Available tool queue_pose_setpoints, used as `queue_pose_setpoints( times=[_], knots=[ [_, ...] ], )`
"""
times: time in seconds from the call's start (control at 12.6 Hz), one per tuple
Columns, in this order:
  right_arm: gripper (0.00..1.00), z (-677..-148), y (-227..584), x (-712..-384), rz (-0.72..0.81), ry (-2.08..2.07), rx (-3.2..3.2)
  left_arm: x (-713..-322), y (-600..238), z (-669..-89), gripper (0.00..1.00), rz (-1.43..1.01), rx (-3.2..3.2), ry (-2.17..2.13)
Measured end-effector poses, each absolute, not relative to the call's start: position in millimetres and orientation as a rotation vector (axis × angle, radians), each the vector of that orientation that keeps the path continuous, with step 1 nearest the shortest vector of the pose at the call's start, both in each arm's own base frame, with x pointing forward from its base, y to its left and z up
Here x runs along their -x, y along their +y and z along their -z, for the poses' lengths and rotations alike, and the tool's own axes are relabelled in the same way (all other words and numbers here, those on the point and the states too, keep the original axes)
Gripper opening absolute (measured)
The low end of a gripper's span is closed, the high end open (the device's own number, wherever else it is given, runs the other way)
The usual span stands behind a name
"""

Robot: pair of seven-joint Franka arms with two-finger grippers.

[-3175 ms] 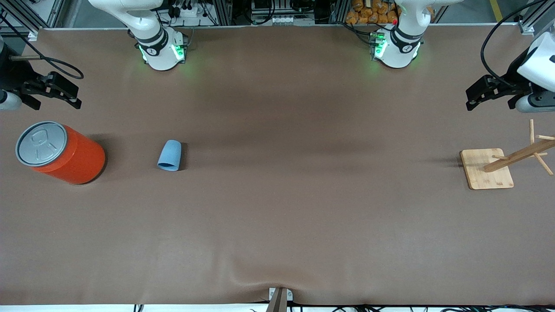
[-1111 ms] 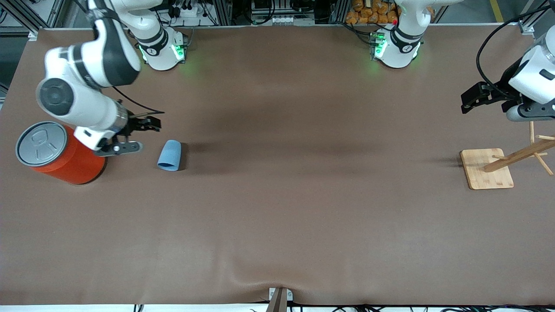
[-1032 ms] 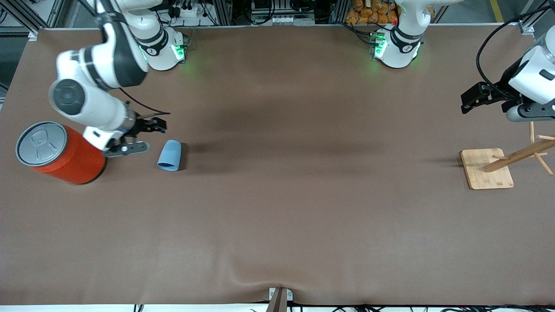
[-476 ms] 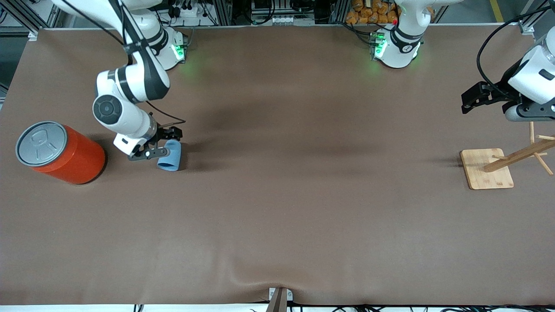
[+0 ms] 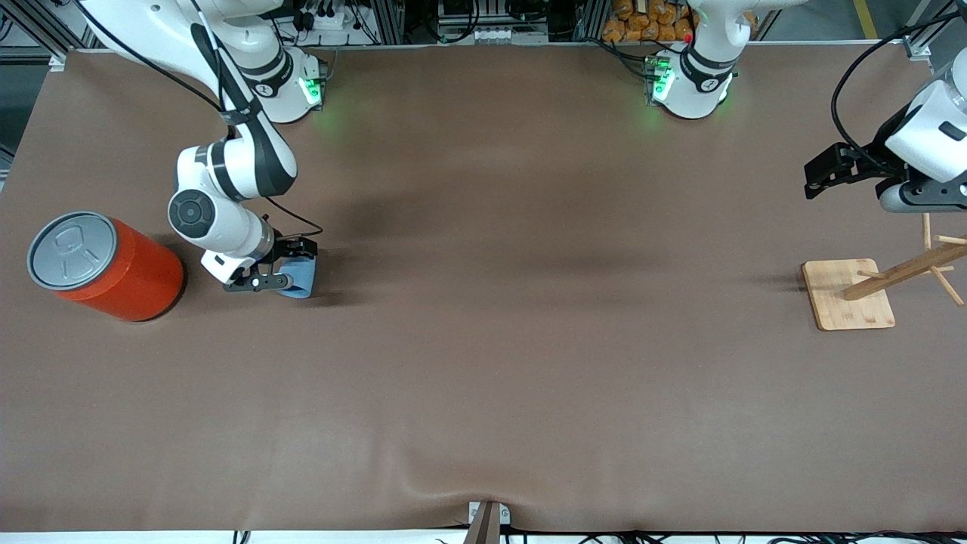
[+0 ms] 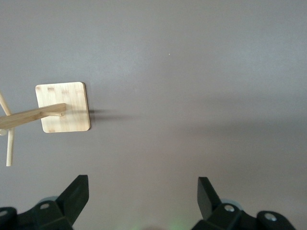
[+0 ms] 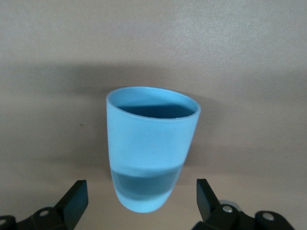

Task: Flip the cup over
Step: 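Close the right gripper around the lying blue cup, then lift the cup with the right gripper while the left gripper approaches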

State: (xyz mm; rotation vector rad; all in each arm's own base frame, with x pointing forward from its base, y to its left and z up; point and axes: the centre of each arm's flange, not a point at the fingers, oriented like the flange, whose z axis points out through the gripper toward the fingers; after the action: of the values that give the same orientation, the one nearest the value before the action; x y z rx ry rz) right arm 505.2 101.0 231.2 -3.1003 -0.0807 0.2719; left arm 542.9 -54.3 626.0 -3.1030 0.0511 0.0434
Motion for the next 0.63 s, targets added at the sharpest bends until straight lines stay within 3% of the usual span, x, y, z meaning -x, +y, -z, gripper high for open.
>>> queue_pose_setpoints(
  times=[0.32, 0.4, 0.48, 0.63],
  knots=[
    [0.98, -203.0, 102.1, -507.5, -0.228, -0.055, 3.096, -543.7, -53.5, -623.6, 1.00, -0.049, 3.103, 0.049],
    [0.93, -196.5, 102.0, -507.4, -0.226, -0.054, 3.096, -544.2, -53.3, -622.1, 1.00, -0.054, 3.103, 0.049],
    [0.81, -194.3, 102.3, -507.6, -0.225, -0.054, 3.096, -544.8, -53.2, -621.1, 1.00, -0.054, 3.103, 0.049],
    [0.78, -200.9, 105.0, -513.2, -0.199, -0.059, 3.094, -546.6, -53.7, -619.1, 1.00, -0.051, 3.104, 0.052]
  ],
)
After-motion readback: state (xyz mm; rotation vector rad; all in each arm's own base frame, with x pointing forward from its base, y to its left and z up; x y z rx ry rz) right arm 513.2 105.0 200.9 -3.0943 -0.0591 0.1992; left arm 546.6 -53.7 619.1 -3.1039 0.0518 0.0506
